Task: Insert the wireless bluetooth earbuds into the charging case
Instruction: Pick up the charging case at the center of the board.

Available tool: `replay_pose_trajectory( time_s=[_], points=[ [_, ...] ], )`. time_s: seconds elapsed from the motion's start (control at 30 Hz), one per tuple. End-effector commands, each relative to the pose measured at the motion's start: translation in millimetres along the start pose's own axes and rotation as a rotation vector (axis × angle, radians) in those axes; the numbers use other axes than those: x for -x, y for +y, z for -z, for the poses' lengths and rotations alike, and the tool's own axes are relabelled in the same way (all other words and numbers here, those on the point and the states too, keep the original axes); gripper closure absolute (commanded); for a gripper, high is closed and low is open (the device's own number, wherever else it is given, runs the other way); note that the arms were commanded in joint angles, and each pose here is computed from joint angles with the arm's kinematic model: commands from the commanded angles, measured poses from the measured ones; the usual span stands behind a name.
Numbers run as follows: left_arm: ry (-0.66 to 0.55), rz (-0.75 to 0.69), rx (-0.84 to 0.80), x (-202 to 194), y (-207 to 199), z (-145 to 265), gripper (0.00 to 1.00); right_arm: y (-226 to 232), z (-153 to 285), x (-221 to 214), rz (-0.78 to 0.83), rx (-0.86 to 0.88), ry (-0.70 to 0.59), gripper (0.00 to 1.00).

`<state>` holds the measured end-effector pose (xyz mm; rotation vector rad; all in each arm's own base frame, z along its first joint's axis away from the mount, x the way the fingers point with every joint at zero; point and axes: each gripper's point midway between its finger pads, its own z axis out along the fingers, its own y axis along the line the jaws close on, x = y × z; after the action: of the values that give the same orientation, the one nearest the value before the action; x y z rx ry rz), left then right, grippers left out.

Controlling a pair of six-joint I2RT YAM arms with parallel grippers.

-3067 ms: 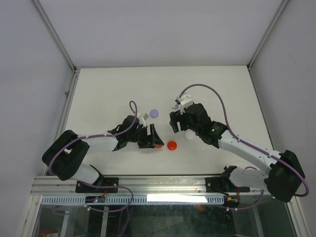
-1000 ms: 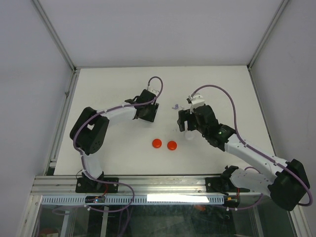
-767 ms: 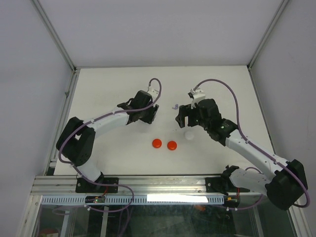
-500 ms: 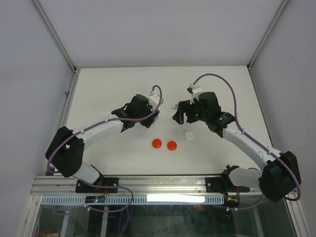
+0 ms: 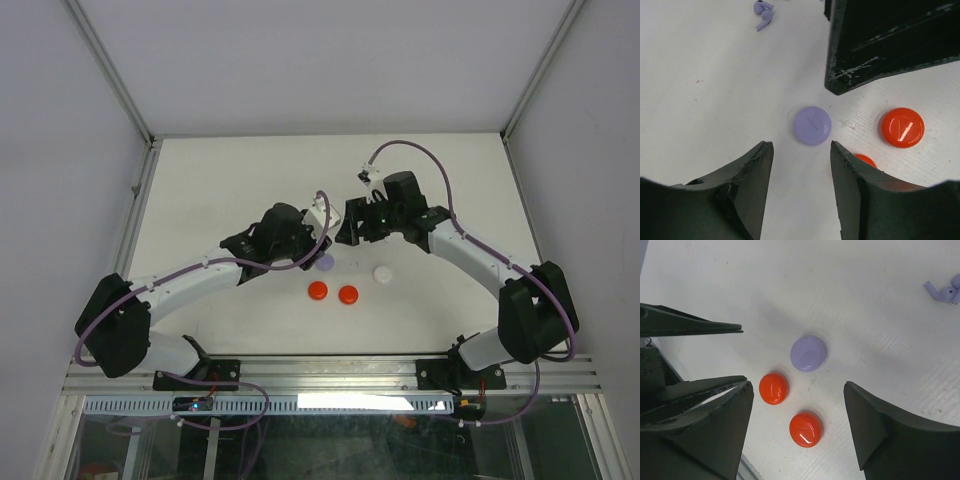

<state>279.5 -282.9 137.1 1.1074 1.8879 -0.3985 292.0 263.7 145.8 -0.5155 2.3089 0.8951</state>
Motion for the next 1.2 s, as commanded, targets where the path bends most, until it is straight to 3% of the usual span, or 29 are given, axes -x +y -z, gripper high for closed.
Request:
replay_pose_trajectory(
  time_s=[0.0, 0.3, 0.6, 1.0, 1.17],
  points=[
    [-0.019, 0.184, 0.049, 3, 1, -8, 0.47, -11, 5, 8, 0.018, -0.060, -0.036, 0.24],
    [-0.002, 0.522, 0.083, -6, -8, -15, 0.30, -16, 0, -7, 0.060, -0.087, -0.012, 0.24],
    [0.111, 0.615, 0.129, -41, -12, -28, 0.24, -27, -2, -18, 0.070, -0.164, -0.002, 0.24],
    [0.176, 0.690, 0.159, -49, -13, -40, 0.27, -26, -10, -21, 0.085, -0.179, 0.002, 0.25],
    [0.190, 0.602, 0.164, -48, -12, -48, 0.26, -32, -6, -25, 0.082, -0.212, -0.008, 0.25]
  ],
)
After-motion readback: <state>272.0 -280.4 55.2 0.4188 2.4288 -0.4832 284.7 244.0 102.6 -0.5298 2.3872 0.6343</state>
